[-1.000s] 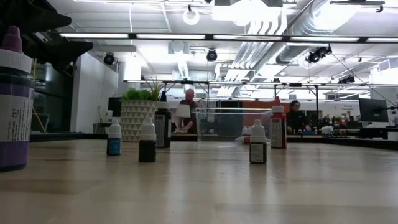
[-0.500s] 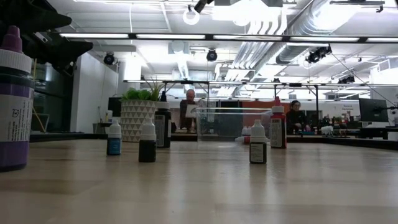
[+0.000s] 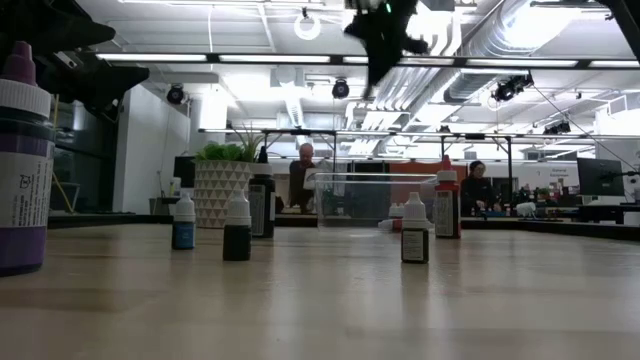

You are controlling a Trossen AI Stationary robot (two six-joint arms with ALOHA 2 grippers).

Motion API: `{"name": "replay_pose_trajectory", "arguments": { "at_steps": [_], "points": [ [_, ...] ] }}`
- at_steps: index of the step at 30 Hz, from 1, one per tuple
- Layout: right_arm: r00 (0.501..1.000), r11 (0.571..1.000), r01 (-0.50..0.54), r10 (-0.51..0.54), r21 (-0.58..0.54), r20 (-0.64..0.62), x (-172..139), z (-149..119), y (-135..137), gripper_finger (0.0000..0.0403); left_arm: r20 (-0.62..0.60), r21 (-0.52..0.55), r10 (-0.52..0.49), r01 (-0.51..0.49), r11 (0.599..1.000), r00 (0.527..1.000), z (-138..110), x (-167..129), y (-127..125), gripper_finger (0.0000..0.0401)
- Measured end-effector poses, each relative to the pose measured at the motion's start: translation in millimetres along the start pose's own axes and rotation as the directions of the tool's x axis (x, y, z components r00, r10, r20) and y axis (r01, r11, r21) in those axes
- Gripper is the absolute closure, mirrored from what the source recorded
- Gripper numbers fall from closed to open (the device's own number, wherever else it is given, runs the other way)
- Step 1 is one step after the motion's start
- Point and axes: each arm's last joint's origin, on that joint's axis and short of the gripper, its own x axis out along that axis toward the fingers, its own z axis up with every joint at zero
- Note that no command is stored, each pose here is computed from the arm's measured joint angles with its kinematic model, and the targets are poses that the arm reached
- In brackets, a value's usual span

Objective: Pick & Place food coloring
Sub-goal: Put the small purple food coloring bottle into the bin

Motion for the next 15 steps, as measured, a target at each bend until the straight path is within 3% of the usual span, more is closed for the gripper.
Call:
{"name": "replay_pose_trajectory", "arguments": {
  "at_steps": [10,15],
  "points": [
    [0.96,0.999,-0.003,-0.012,-0.054,-0.281,85,-40,-42,0.0356,0.0,0.0,0.0,0.0,1.0,1.0,0,0,0,0.013],
    [0.933,0.998,-0.061,0.045,-0.033,-0.357,110,-60,-50,0.0358,0.0,0.0,0.0,0.0,1.0,1.0,0,0,0,0.013]
  ]
}}
